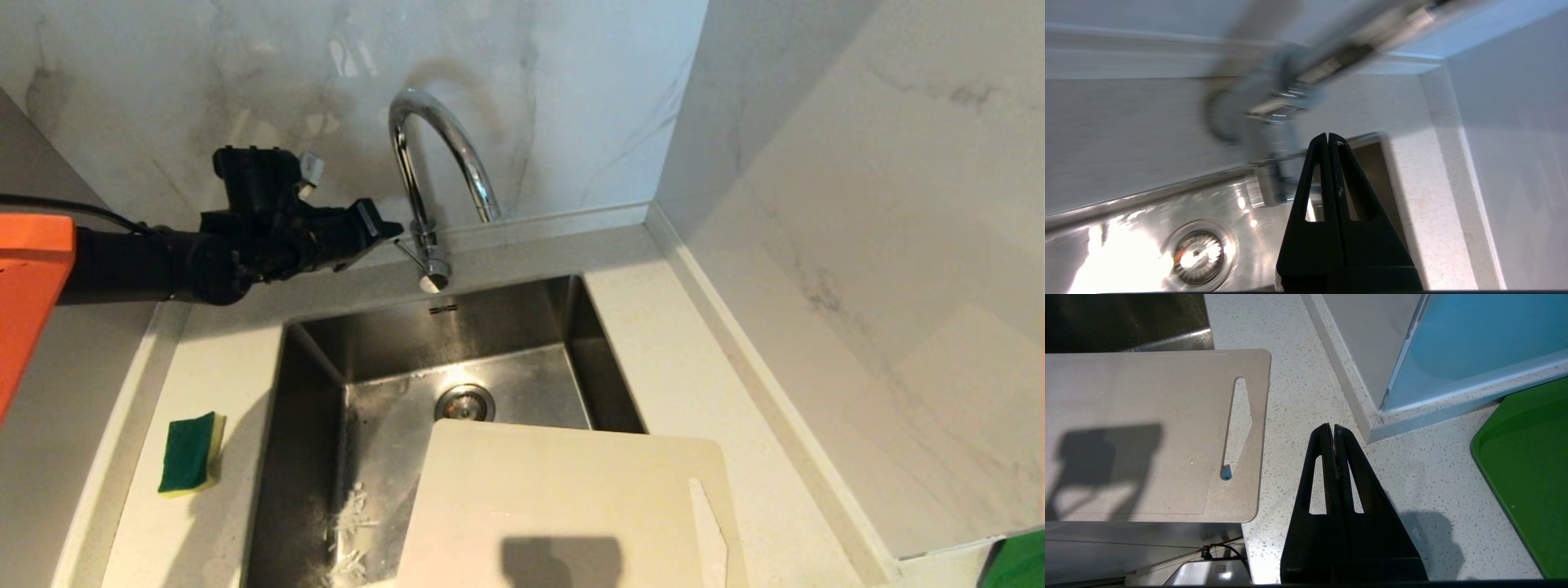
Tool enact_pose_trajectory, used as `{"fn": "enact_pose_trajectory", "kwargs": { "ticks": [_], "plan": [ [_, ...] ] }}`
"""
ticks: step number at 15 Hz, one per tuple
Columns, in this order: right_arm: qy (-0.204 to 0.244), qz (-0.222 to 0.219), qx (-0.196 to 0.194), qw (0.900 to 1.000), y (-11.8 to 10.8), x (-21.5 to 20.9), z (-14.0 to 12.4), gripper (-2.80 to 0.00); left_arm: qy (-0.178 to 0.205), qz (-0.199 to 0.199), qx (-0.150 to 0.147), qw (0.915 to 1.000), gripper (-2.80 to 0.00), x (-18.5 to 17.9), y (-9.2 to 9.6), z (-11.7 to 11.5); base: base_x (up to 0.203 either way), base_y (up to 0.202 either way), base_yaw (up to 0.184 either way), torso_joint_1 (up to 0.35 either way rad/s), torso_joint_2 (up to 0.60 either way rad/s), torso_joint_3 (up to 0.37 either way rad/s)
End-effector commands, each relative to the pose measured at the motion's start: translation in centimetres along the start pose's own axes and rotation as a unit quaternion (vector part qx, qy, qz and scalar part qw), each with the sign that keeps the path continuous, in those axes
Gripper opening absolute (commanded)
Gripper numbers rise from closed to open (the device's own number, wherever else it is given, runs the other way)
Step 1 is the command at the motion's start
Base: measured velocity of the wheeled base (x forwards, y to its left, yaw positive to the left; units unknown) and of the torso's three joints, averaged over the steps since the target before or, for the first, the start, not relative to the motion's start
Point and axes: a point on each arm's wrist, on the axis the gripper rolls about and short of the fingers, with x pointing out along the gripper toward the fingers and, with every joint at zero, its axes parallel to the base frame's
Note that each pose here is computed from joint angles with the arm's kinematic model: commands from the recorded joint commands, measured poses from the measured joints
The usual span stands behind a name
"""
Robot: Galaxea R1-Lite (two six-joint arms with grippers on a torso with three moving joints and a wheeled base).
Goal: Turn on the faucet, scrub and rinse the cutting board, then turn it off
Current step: Turn on the tap
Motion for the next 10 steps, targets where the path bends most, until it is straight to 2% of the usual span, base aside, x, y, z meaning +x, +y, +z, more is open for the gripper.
{"fn": "enact_pose_trajectory", "kwargs": {
  "ticks": [1,4,7,10],
  "plan": [
    [0.0,0.0,0.0,1.0,0.0,0.0,0.0,-2.8,0.0,-0.001,0.001,1.0,-2.8,1.0,-0.2,-1.3,0.0,0.0,0.0,0.0,0.0,0.0],
    [0.0,0.0,0.0,1.0,0.0,0.0,0.0,-2.8,0.007,0.004,0.0,1.0,-2.8,1.5,0.4,-2.0,0.0,0.0,0.0,0.0,0.0,0.0],
    [0.0,0.0,0.0,1.0,0.0,0.0,0.0,-2.8,0.011,0.006,0.02,0.9997,-2.8,1.6,0.5,-2.2,0.0,0.0,0.0,0.0,0.0,0.0],
    [0.0,-0.001,0.0,1.0,0.0,0.0,0.0,-2.8,0.016,0.008,0.018,0.9997,-2.8,1.3,0.5,-2.3,0.0,0.0,0.0,0.0,0.0,0.0]
  ]
}}
